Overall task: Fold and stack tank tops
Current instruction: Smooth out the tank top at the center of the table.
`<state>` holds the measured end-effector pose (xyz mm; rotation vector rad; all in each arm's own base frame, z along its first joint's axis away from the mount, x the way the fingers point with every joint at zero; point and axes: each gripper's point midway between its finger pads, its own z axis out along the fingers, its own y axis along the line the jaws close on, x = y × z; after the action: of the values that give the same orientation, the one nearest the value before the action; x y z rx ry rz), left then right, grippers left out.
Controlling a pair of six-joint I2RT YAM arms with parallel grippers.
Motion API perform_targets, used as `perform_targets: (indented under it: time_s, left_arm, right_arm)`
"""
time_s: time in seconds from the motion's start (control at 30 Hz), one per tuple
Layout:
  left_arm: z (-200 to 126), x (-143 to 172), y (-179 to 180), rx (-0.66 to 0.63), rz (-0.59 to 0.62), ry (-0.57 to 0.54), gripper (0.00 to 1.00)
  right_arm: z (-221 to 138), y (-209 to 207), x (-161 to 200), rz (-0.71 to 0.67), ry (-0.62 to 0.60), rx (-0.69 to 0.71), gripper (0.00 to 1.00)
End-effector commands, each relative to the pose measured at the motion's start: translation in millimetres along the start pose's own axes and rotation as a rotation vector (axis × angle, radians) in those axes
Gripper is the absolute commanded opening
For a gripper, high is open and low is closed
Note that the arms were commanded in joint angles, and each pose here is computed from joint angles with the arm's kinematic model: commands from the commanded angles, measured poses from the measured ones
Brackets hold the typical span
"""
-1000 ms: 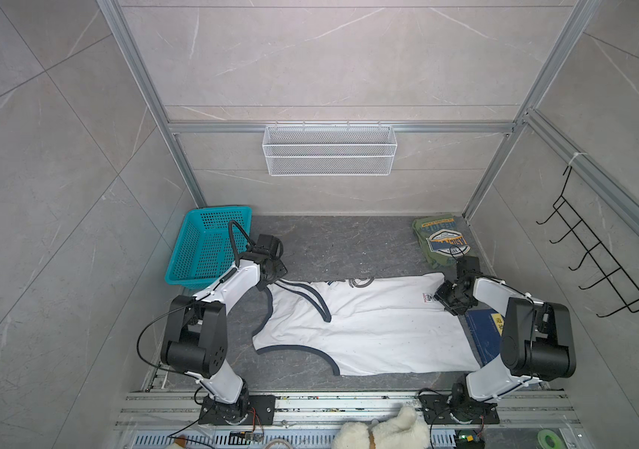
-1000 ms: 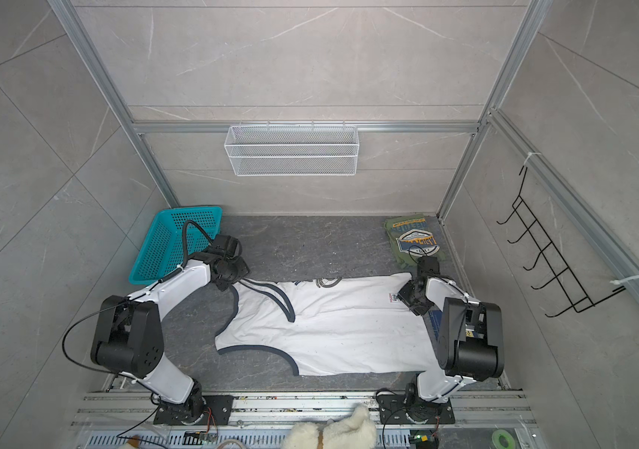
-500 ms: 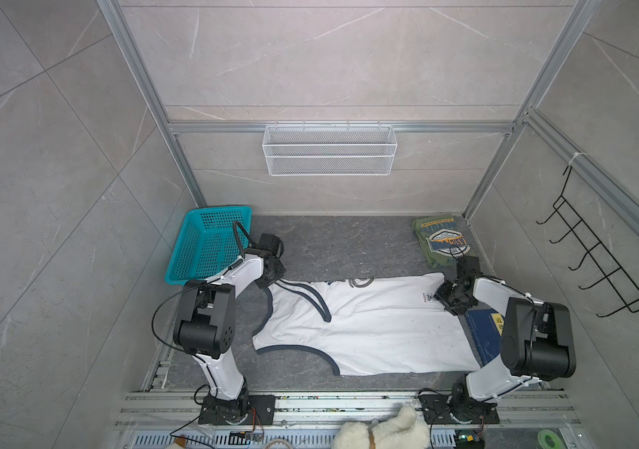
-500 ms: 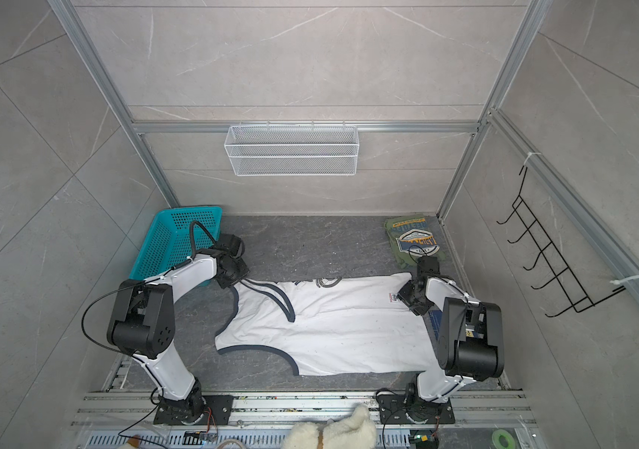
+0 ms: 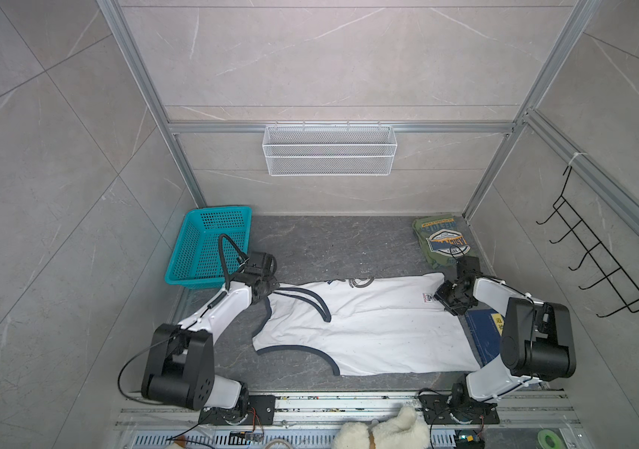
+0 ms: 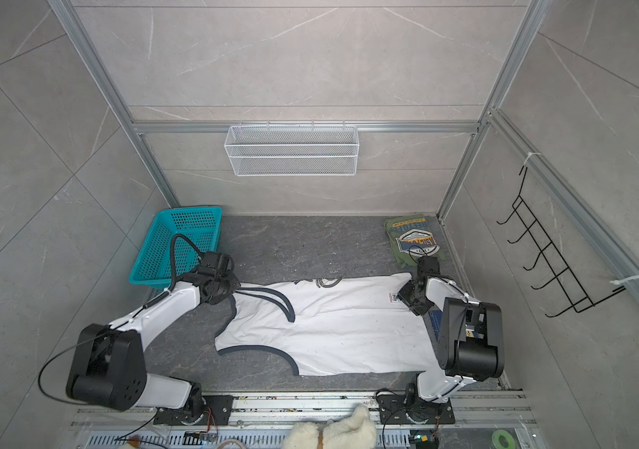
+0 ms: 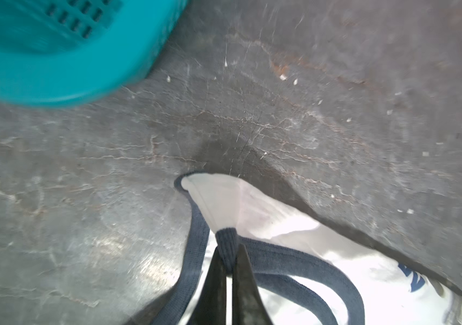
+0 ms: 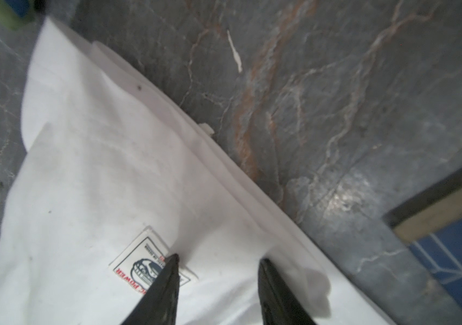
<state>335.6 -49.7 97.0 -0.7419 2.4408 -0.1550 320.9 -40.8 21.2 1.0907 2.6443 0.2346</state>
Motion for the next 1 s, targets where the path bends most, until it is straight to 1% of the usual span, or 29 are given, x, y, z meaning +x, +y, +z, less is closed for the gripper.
perform_targets:
  time_s: [0.0,0.13,0.27,0.37,0.43,0.57,0.63,0.7,0.77,0.83,0.9,0.97]
  left_arm:
    - [3.5,-2.7,9.4,-0.006,-0.003,-0.059,0.0]
    - [15.9,14.9,23.6,-0.052,-0.034,-0.016,0.0]
    - [21.4,14.5,33.3,-0.084,-0.033,-0.05,0.02]
    - [27.5,13.5,31.1,-0.098,-0.002,-0.04,0.04]
    - [31.5,14.1,29.7,-0.104,0.011,-0.025,0.07]
    - [33.5,18.1,35.3,-0.158,0.0,0.012,0.19]
    - [31.2,20.7,41.4,-0.189,-0.021,0.024,0.28]
    - [24.9,21.7,46.0,-0.209,-0.055,0.026,0.4]
    - [14.3,17.6,41.5,-0.183,-0.084,0.006,0.42]
    - [-1.6,11.3,30.6,-0.14,-0.089,-0.049,0.43]
    - [-20.7,6.0,10.0,-0.083,-0.047,-0.116,0.45]
    - [-35.0,7.0,-13.8,-0.026,0.006,-0.142,0.47]
  right_arm:
    - [6.4,-20.4,3.4,0.034,0.012,0.077,0.49]
    - [4.6,-21.5,3.6,0.034,0.006,0.08,0.49]
    - [4.3,-21.6,4.2,0.032,0.004,0.079,0.49]
    - [3.9,-21.8,4.1,0.033,0.004,0.079,0.49]
    - [3.2,-21.1,3.3,0.033,0.001,0.077,0.49]
    - [1.0,-20.0,1.9,0.034,-0.004,0.072,0.49]
    - [-0.9,-18.5,0.7,0.033,-0.008,0.066,0.49]
    - [-4.9,-12.9,-0.4,0.038,-0.009,0.041,0.5]
    - [-12.2,-4.5,-2.9,0.046,-0.017,0.001,0.52]
    - [-22.4,5.4,-6.1,0.049,-0.034,-0.046,0.53]
    - [-34.2,15.4,-8.7,0.041,-0.046,-0.094,0.54]
    - [-44.6,24.0,-8.5,0.018,-0.056,-0.132,0.56]
